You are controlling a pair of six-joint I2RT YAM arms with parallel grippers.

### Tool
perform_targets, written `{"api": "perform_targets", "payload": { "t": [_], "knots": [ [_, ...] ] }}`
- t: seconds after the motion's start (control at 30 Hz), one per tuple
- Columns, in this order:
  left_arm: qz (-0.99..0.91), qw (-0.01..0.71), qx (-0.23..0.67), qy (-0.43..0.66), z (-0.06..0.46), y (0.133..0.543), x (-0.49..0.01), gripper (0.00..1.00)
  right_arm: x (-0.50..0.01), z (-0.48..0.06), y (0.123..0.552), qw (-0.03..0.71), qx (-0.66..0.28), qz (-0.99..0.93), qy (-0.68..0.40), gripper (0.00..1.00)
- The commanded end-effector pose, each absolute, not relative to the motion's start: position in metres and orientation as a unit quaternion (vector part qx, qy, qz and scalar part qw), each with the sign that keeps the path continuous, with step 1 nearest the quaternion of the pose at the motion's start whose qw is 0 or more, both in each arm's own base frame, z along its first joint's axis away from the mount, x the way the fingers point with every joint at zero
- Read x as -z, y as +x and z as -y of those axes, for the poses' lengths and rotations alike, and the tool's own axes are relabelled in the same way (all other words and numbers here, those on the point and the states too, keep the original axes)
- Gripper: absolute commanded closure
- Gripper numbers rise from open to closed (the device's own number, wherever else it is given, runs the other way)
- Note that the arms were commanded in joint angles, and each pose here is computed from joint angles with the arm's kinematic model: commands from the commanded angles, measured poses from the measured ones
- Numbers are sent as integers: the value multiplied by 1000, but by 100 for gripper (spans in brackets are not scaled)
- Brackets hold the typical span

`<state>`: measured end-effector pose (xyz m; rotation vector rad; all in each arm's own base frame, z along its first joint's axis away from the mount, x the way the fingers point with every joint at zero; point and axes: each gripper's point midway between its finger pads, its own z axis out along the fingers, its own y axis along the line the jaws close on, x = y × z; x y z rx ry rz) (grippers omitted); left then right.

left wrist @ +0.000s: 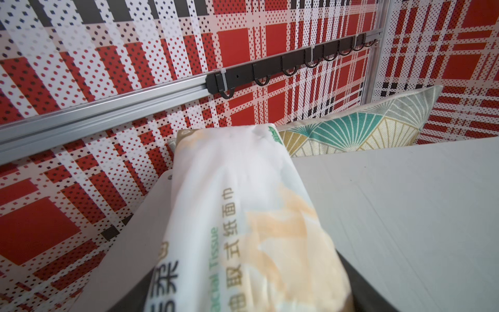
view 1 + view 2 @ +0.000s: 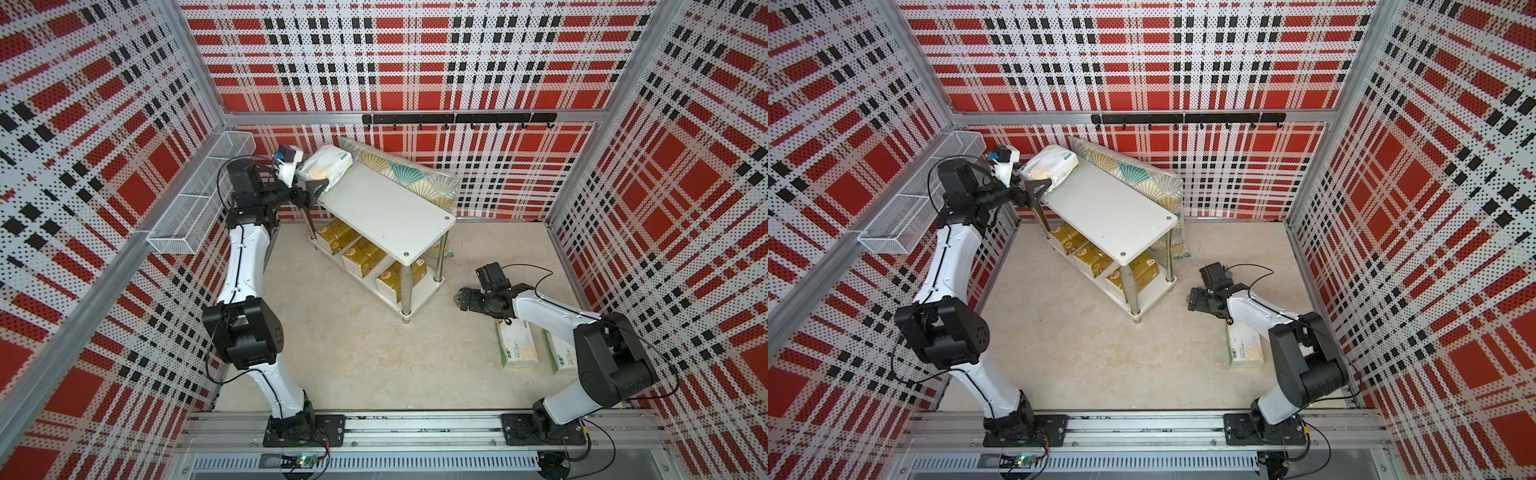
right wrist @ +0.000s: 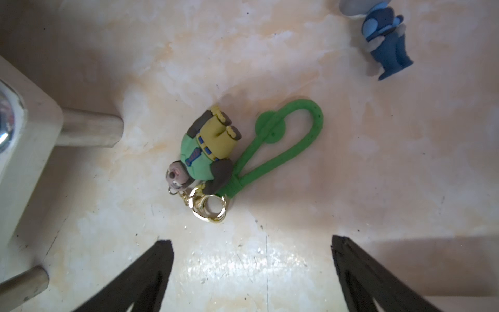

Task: Place the tissue boxes on the shelf by color
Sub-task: Place a box of tissues on the shelf.

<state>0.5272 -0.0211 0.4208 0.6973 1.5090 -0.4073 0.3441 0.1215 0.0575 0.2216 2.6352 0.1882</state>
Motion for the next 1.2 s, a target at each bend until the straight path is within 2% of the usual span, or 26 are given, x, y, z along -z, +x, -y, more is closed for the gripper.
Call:
{"api": "perform_targets", "payload": {
  "t": [0.0,0.83,1.17],
  "knots": [
    [-651,670,175,311,13,530,-436,22,-64,-127,351,253,-70,-962,75,0],
    [-660,666,202,283,-13,562,-410,22,-58,-143,352,243,-64,-966,57,0],
    [-659,670,201,277,-16,565,-414,6,-52,-149,352,238,-65,-968,53,0]
  ]
}}
